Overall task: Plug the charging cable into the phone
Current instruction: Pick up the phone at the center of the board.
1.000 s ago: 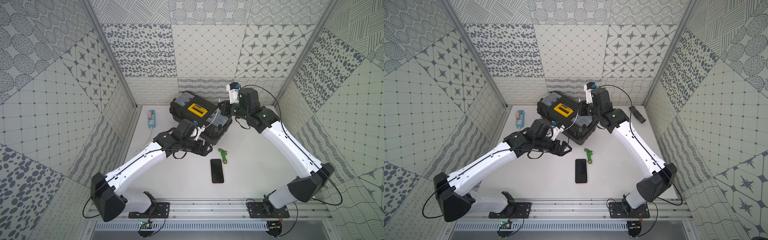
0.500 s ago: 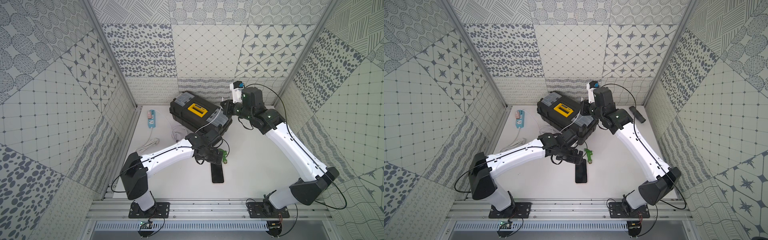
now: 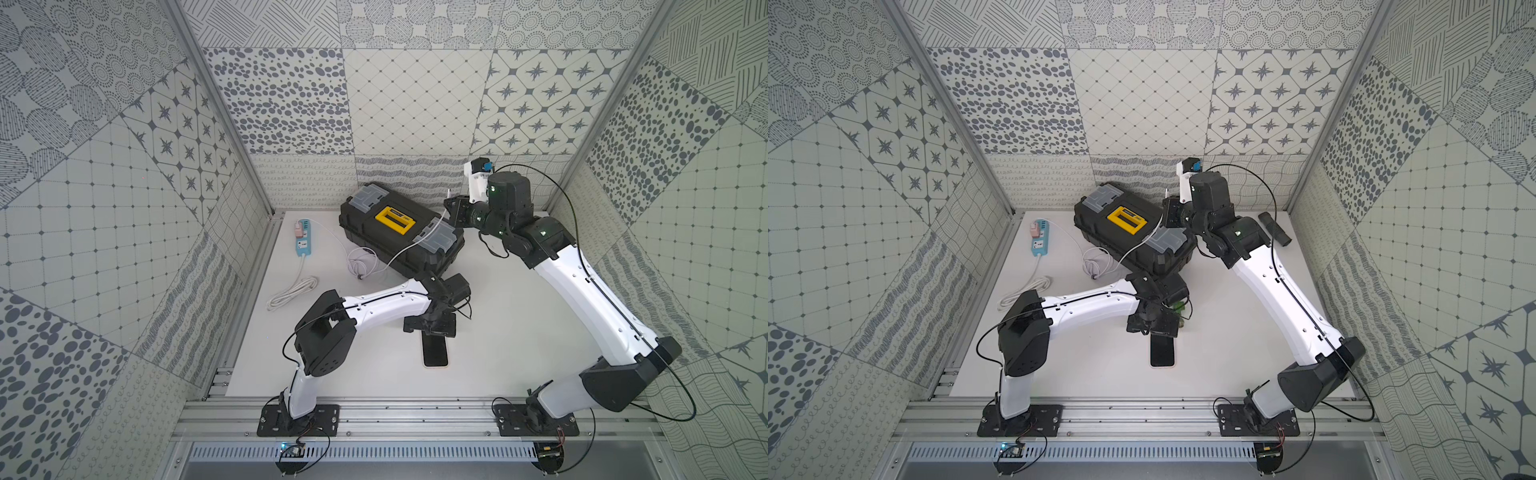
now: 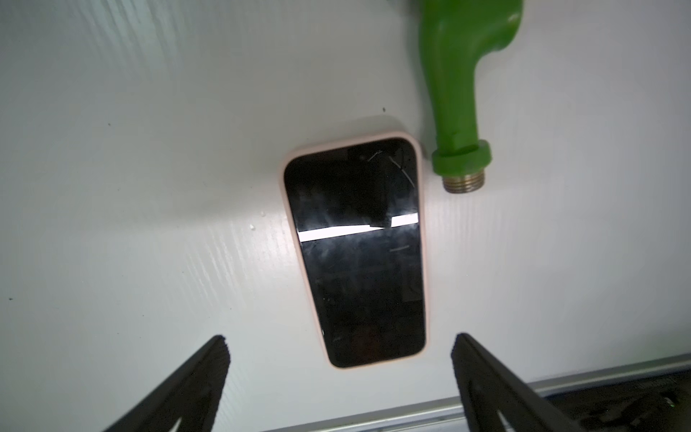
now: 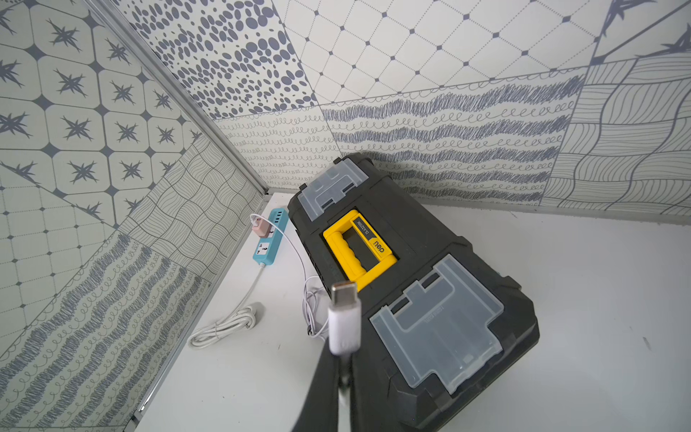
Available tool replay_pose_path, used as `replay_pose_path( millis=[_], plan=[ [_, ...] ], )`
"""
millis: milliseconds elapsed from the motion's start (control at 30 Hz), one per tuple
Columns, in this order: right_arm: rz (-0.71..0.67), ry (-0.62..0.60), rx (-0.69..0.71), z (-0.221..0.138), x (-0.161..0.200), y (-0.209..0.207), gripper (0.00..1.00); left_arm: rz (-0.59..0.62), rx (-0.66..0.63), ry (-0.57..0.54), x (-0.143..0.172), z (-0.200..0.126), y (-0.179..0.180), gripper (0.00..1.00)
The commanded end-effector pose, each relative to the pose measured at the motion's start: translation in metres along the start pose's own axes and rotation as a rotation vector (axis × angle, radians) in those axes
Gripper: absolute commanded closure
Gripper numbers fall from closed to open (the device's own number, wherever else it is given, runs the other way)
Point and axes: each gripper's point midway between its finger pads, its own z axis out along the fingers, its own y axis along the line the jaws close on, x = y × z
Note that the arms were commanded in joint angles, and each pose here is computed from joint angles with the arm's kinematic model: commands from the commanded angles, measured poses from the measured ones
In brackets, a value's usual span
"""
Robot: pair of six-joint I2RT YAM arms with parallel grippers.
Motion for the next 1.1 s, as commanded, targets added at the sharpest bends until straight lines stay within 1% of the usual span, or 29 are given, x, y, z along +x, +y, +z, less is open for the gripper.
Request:
replay_pose_path(
  millis=[0, 267, 500, 800, 867, 1000, 1067],
  plan=[
    [0.0, -0.041, -0.014, -0.014, -0.008, 0.001, 1.0, -0.043, -0.134, 0.018, 0.007, 0.017, 0.02, 0.05],
    [-0.019, -0.002, 0.007, -0.011, 0.011, -0.01, 1.0, -0.023, -0.136, 0.038, 0.003, 0.039, 0.009, 0.07],
    [-0.024, 0.025, 0.002, -0.007, 0.02, -0.012, 1.0, -0.01, -0.086, 0.037, 0.0, 0.041, -0.003, 0.07],
    [-0.024, 0.036, 0.001, -0.005, 0.023, -0.017, 1.0, -0.005, -0.014, 0.058, -0.003, 0.045, -0.024, 0.07],
    [-0.021, 0.042, 0.0, -0.004, 0.025, -0.019, 1.0, -0.004, -0.012, 0.055, -0.004, 0.045, -0.025, 0.06],
    [-0.019, 0.051, -0.004, -0.003, 0.027, -0.021, 1.0, -0.01, -0.046, 0.083, -0.004, 0.053, -0.021, 0.05],
    [-0.017, 0.055, -0.007, -0.003, 0.028, -0.023, 1.0, -0.008, -0.036, 0.082, -0.006, 0.056, -0.024, 0.05]
  ],
)
